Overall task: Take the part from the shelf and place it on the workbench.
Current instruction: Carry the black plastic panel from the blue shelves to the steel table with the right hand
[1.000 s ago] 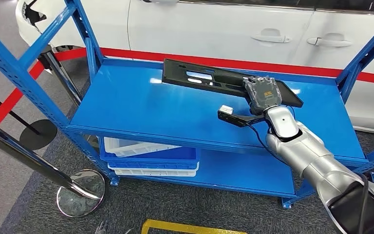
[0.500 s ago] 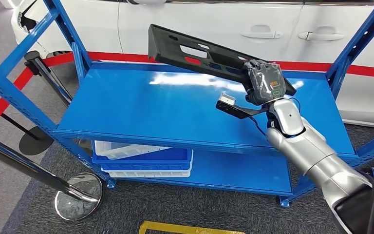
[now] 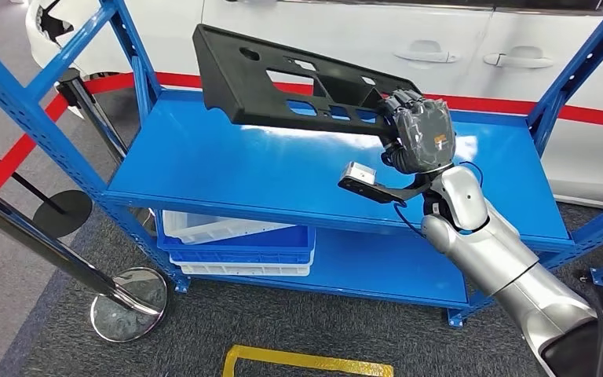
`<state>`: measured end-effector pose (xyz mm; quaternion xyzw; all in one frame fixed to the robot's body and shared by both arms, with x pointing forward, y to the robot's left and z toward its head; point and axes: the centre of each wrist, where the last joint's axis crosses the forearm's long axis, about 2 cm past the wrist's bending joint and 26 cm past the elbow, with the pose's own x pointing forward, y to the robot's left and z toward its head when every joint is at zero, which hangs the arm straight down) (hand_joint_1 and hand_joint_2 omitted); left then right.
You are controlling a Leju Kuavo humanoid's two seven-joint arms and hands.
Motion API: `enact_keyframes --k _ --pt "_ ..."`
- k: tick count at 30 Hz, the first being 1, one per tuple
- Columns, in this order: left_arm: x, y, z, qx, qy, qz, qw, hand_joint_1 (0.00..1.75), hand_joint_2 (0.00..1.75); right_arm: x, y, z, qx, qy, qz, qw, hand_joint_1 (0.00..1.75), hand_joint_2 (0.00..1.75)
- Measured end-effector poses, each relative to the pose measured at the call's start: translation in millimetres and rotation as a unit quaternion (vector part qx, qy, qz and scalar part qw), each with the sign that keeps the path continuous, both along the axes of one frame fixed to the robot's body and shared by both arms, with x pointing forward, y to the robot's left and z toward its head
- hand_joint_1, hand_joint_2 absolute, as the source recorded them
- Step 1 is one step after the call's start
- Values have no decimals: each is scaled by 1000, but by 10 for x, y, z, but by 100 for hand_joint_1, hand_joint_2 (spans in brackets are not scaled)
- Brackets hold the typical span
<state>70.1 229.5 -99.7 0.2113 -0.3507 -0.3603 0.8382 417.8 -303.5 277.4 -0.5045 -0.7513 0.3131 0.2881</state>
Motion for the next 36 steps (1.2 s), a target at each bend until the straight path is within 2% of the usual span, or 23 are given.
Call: enact_keyframes --k 11,20,28,36 --pt "-10 26 -9 -7 15 6 1000 0 175 -193 183 238 38 -79 55 995 175 175" --pt "60 60 -8 -22 36 12 999 0 175 -529 504 454 3 -149 113 982 175 175" --pt "52 117 -18 -26 52 16 998 0 175 -818 692 413 4 -131 156 979 175 175" --pt "43 136 -23 -26 57 16 998 0 175 -954 775 424 12 -134 180 974 175 175"
